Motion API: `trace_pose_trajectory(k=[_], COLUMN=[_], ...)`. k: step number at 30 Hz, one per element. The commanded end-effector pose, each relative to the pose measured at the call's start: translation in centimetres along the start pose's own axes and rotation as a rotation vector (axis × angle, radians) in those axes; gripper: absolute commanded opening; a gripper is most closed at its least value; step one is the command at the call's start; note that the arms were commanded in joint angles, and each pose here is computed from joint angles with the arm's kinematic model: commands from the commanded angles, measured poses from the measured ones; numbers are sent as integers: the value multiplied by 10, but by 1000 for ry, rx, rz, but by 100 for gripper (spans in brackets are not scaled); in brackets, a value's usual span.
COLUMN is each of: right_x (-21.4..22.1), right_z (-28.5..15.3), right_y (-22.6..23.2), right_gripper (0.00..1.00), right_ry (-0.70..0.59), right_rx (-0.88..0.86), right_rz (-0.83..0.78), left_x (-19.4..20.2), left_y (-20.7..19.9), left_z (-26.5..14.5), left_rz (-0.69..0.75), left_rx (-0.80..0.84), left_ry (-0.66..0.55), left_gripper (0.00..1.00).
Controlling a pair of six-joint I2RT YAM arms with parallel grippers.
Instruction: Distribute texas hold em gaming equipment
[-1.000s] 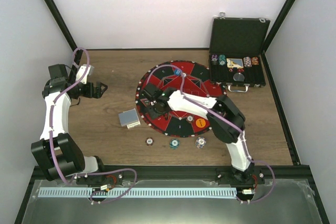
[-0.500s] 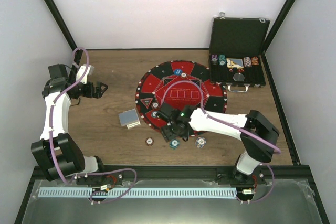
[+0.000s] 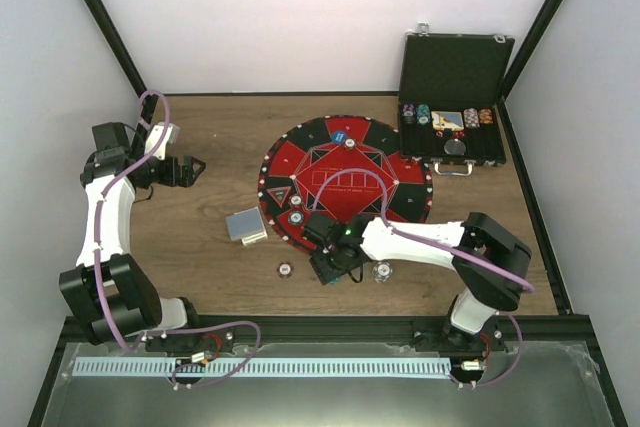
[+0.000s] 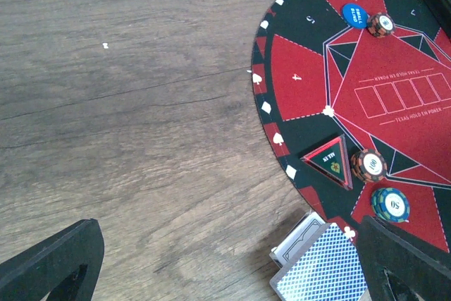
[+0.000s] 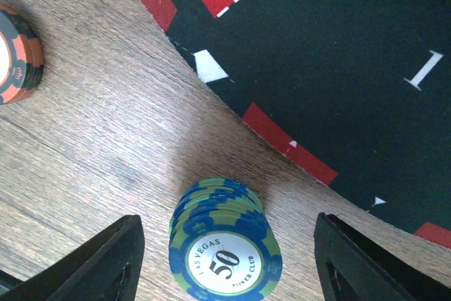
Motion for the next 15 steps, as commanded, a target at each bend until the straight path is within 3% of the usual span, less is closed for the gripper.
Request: trace_pose_trajectory(k=[1, 15], right_x=[2, 6], right_z=[3, 12], right_y=[4, 1], right_gripper=[66, 55], right_ry=[-7, 10], right_rx=[-22, -9], right_rz=[7, 4], left_x=[-8, -8], left_y=[1, 2], left_z=[-6, -6], left_rz=[26, 27], left_rx=[-11, -15], left_ry=[-35, -34], left_gripper=[100, 100])
Point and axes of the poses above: each gripper's point midway between its finger pads, its own z axis out along the fingers, its own y axis along the line the jaws close on, x = y × z, the point moved 8 cm from there along -z, back along the fingers, and after that the axes turned 13 degrees about z, right-handed, at the moved point
